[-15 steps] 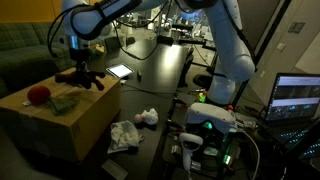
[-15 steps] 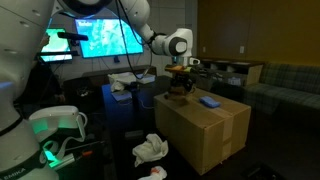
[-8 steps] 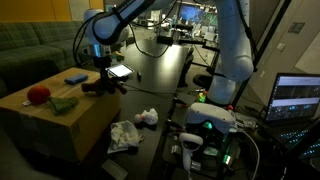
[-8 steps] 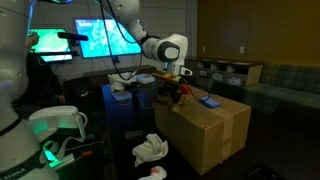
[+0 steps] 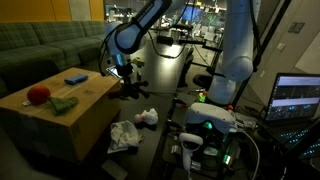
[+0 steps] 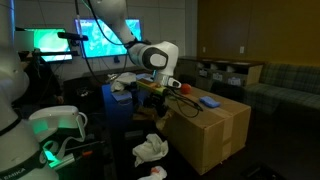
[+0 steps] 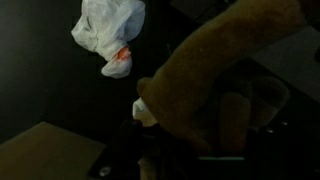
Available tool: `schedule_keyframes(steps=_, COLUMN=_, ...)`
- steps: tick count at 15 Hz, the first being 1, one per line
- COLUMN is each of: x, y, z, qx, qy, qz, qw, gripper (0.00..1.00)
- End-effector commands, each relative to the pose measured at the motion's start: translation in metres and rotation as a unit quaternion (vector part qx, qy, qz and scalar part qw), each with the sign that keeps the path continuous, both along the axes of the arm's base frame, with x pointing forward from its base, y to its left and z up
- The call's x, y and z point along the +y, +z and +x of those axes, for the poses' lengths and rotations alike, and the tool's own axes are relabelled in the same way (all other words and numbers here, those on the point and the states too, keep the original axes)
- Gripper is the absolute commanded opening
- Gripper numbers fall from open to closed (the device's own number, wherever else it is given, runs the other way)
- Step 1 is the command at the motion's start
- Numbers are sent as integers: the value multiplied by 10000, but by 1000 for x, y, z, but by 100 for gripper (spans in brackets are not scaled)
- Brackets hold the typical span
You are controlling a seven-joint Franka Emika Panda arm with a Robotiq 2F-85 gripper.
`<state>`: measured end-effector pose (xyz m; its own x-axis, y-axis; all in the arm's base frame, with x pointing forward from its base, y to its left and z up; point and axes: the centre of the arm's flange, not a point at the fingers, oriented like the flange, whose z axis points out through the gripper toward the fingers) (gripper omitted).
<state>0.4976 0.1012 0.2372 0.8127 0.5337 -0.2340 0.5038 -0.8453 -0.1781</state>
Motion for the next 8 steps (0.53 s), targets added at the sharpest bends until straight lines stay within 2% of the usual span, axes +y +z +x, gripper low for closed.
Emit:
schedule_keyframes(steps=1, x=-10, y=-40, z=-22, qx=66, qy=-71, qz=-80, qw=9999, gripper=6)
schedule_keyframes(steps=5, x=-16, y=-88, z=-25, qx=112, qy=-177, qz=-142, qw=9997, gripper=6)
schedule_keyframes(steps=8, x=-19, y=-113, z=-20, qx=-52, qy=-343, qz=-181, qw=9992, gripper=6)
